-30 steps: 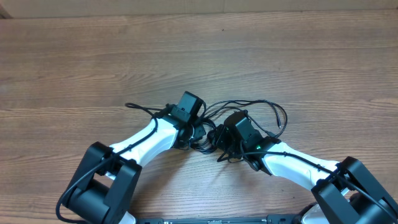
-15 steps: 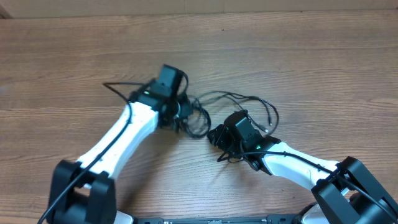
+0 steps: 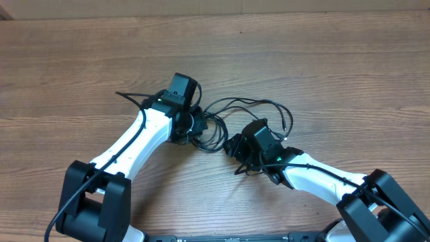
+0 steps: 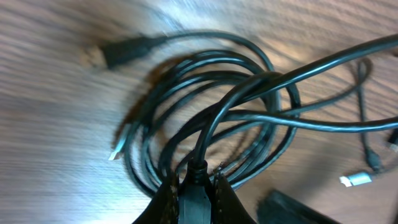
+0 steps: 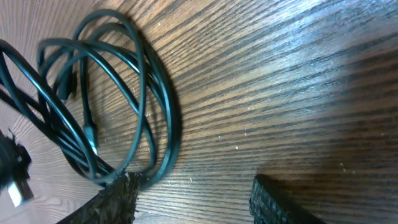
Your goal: Untangle cables
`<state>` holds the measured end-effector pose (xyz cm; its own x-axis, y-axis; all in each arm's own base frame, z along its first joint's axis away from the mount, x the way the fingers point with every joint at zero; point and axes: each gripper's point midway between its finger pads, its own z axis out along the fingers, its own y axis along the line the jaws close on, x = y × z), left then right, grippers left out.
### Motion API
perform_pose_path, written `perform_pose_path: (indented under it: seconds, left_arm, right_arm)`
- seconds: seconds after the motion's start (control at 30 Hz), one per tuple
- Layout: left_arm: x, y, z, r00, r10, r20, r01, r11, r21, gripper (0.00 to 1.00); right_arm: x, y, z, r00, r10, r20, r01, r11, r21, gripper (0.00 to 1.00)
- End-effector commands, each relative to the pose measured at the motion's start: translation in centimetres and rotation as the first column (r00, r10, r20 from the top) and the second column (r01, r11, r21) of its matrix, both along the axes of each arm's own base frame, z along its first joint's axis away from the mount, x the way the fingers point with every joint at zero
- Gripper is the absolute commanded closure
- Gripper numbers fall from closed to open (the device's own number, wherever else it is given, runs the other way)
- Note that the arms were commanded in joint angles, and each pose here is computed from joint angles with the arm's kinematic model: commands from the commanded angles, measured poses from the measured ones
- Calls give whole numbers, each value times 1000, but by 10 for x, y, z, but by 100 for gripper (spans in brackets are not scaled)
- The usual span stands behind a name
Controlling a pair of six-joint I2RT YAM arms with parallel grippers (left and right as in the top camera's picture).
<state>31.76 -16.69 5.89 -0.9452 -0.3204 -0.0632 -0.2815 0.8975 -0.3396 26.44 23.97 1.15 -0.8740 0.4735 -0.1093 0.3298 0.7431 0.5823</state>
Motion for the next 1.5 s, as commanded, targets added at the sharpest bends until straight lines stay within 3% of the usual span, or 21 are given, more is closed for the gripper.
perform_pose_path:
  seconds: [0.0, 0.07, 0.17, 0.33, 0.47, 0.53, 0.7, 0.83, 1.0, 1.23, 1.47]
  left_arm:
    - [-14, -30, 9, 985, 91, -147, -118, 975, -190, 96]
    - [-14, -35, 12, 985, 82, -150, -115, 969, -220, 96]
    - [-8, -26, 8, 997, 14, -72, -26, 986, -166, 92]
    - [11, 16, -3, 986, -142, 84, 132, 985, 111, 84]
    - [33, 68, -1, 977, -141, 162, 62, 907, 416, 79]
    - [39, 74, 0, 973, -134, 187, 36, 891, 452, 69]
    - [47, 72, -8, 971, -132, 199, 28, 892, 452, 30]
    - [44, 70, -26, 979, -133, 153, 51, 891, 451, 10]
    - [36, 54, -39, 984, -148, 100, 101, 923, 370, 5]
    - [51, 49, -19, 982, -45, 185, -14, 952, 306, 0]
    - [81, 34, -1, 913, -253, 320, 142, 932, 333, 1]
  right_arm:
    - [-4, -2, -7, 1000, 0, -21, 0, 1000, -19, 43]
    - [-4, -2, -7, 1000, 0, -21, 0, 1000, -19, 43]
    - [-4, -2, -7, 1000, 0, -21, -1, 1000, -19, 39]
    - [-4, -2, -7, 1000, 0, -21, 0, 1000, -19, 35]
    - [-4, -1, -7, 1000, 0, -19, 0, 1000, -18, 32]
    - [-4, -1, -7, 1000, 0, -19, 0, 1000, -18, 30]
    - [-4, -1, -7, 1000, 0, -19, 0, 1000, -18, 26]
    - [-4, -1, -7, 1000, 0, -19, 0, 1000, -18, 20]
    - [-4, -1, -7, 1000, 0, -19, 0, 1000, -18, 16]
    - [-4, -1, -7, 1000, 0, -19, 0, 1000, -18, 12]
    - [-4, -2, -7, 1000, -2, -18, 2, 1000, -21, 11]
